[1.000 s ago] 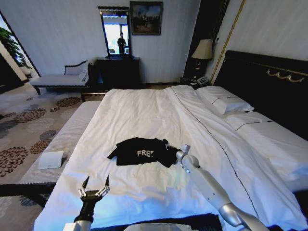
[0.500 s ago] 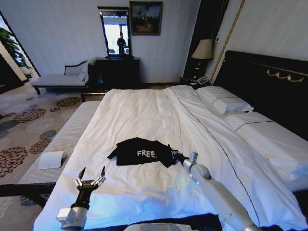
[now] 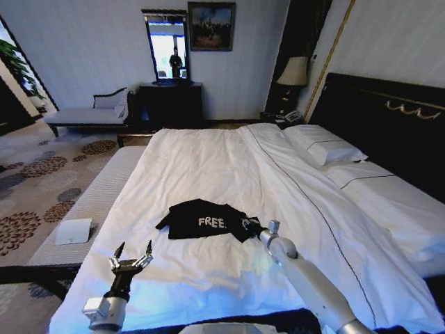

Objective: Fold the clothes on the bed.

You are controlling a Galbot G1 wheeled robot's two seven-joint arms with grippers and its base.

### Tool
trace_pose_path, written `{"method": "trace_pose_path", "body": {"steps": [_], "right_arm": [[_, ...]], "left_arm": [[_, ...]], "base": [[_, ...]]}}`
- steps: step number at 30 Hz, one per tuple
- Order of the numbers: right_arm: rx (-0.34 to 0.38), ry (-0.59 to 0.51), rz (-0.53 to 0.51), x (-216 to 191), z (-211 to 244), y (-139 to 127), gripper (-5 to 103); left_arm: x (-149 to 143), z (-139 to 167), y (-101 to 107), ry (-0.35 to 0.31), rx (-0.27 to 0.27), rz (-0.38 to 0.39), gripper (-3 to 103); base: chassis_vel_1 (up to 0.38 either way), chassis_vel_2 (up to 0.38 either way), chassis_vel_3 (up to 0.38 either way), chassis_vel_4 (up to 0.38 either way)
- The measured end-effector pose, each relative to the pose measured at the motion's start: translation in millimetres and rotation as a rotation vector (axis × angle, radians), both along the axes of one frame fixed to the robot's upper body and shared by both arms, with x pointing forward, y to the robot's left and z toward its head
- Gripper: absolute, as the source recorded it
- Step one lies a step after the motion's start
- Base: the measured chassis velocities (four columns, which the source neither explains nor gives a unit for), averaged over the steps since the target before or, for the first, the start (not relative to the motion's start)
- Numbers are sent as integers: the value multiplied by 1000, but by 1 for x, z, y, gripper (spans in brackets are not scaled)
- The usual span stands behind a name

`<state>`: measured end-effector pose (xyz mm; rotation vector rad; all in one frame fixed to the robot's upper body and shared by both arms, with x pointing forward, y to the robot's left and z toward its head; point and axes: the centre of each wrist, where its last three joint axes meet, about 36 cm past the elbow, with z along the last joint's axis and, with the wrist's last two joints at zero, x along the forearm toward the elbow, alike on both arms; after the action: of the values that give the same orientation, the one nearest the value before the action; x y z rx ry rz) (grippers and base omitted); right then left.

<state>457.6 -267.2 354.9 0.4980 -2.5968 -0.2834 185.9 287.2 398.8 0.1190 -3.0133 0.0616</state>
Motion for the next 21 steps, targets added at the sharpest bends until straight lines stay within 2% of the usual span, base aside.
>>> {"method": "trace_pose_path", "body": {"steps": [3, 4, 5, 7, 8, 10, 11, 12, 13, 14, 16, 21], "right_arm": [[-32, 1, 4, 0, 20, 1, 51], [-43, 8, -3, 2, 24, 0, 51], [-54, 18, -16, 7, 29, -2, 57], [-84, 63, -77, 33, 39, -12, 68], [-84, 63, -77, 33, 39, -12, 68], [-104, 103, -102, 67, 49, -19, 79], [-104, 103, -102, 67, 49, -19, 79], [-115, 110, -100, 81, 53, -20, 84], [-122, 111, -88, 94, 56, -20, 84], [-126, 118, -67, 107, 55, -18, 94], [-131, 149, -13, 126, 44, -14, 98], [-150, 212, 60, 146, 19, -6, 100]], "left_arm": [[-1, -4, -1, 6, -7, 3, 100], [-1, -5, -1, 8, -9, 3, 100], [-1, -6, -3, 11, -12, 2, 100], [-2, -10, -8, 16, -20, -4, 100], [-2, -10, -8, 16, -20, -4, 100], [-2, -12, -10, 20, -22, -6, 100], [-2, -12, -10, 20, -22, -6, 100], [-3, -13, -10, 22, -21, -6, 100], [-3, -13, -10, 23, -21, -6, 100], [-4, -14, -9, 24, -19, -5, 100], [-5, -14, -8, 25, -15, -3, 100], [-7, -13, -5, 23, -10, 8, 100]], "base": [[0, 0, 0, 0], [0, 0, 0, 0], [0, 0, 0, 0], [0, 0, 0, 0], [0, 0, 0, 0], [0, 0, 0, 0], [0, 0, 0, 0], [0, 0, 0, 0], [0, 0, 0, 0], [0, 0, 0, 0], [0, 0, 0, 0], [0, 0, 0, 0]]}}
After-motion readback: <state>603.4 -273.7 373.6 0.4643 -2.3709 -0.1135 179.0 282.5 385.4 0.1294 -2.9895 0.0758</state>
